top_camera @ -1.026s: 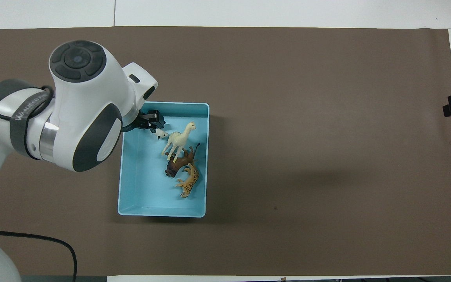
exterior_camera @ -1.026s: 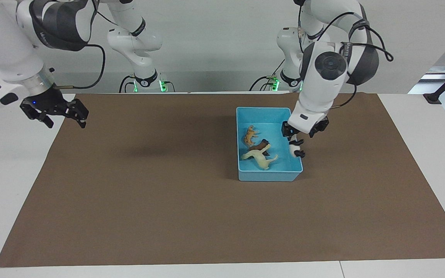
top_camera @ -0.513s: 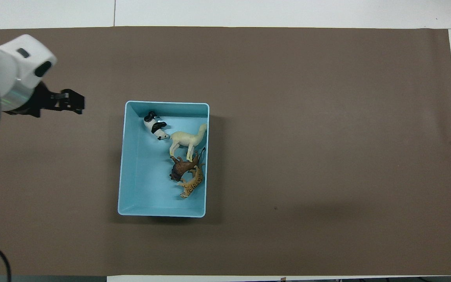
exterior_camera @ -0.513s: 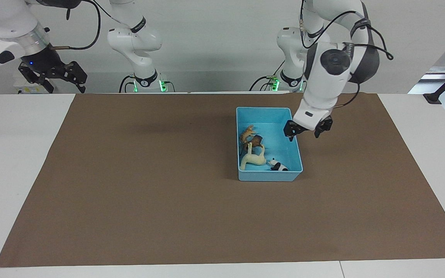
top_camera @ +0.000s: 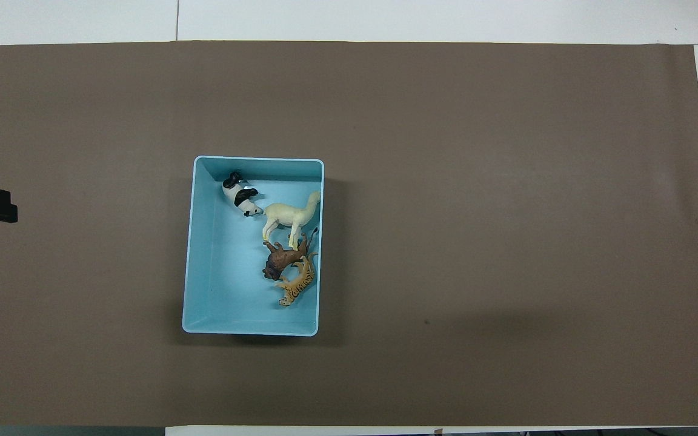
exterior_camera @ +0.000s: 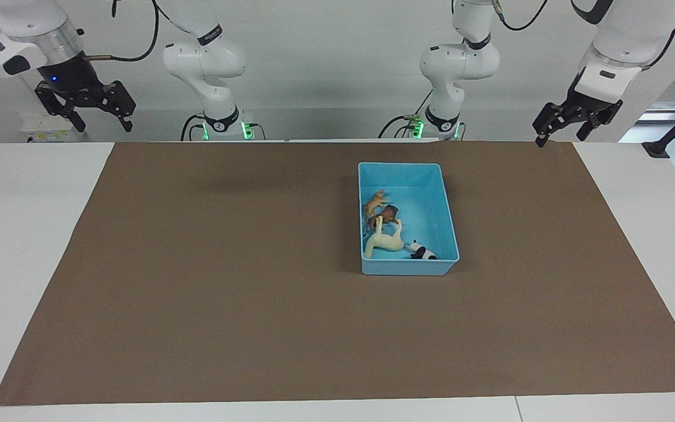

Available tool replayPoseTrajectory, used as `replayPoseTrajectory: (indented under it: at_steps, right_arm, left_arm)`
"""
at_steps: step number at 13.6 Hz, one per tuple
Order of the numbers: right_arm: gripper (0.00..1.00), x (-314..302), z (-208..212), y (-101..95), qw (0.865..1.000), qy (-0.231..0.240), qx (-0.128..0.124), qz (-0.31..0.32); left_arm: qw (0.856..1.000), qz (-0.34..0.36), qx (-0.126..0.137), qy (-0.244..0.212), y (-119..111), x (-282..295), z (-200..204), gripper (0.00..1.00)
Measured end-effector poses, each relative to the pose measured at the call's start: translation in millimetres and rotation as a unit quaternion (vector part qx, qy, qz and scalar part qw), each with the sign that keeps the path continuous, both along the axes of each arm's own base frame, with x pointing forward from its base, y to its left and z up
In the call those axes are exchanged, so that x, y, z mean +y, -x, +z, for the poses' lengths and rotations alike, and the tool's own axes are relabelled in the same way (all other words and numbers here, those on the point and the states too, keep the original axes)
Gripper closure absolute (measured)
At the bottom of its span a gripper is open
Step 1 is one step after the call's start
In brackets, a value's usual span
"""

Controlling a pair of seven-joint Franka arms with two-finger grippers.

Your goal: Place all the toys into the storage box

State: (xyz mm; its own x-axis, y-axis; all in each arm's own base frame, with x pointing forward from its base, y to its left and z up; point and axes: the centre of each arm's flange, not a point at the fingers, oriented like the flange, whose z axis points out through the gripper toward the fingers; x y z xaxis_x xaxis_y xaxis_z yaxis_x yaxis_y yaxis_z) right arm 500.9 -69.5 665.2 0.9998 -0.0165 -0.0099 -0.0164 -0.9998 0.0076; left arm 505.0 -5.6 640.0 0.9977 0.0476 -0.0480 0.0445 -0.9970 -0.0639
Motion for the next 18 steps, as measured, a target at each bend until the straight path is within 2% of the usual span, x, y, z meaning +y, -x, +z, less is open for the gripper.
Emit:
replayPoseTrajectory:
  at_steps: [2, 6, 11, 15, 18]
  right_arm:
    - [0.0, -1, 5, -9.5, 1.0, 0.002, 0.005, -0.001]
    - [0.0, -9, -4, -15.5, 1.0, 0.001, 0.022, -0.009]
    - [0.0, -9, -4, -15.9, 1.0, 0.001, 0.022, -0.01]
    - [0.0, -10, -4, -15.9, 1.0, 0.002, 0.023, -0.01]
    - [0.0, -9, -4, -15.9, 1.0, 0.002, 0.023, -0.01]
  left_arm:
    - [1.0, -0.004, 0.022, 0.0, 6, -1, -13, 0.0]
    - [0.999, -0.033, 0.023, 0.002, 4, 3, -16, 0.0]
    - [0.999, -0.041, 0.03, 0.008, -2, 4, -24, 0.0]
    - [0.999, -0.048, 0.007, 0.022, -8, 0, -22, 0.0]
    - [0.998, -0.057, 0.009, 0.023, -16, 0, -27, 0.0]
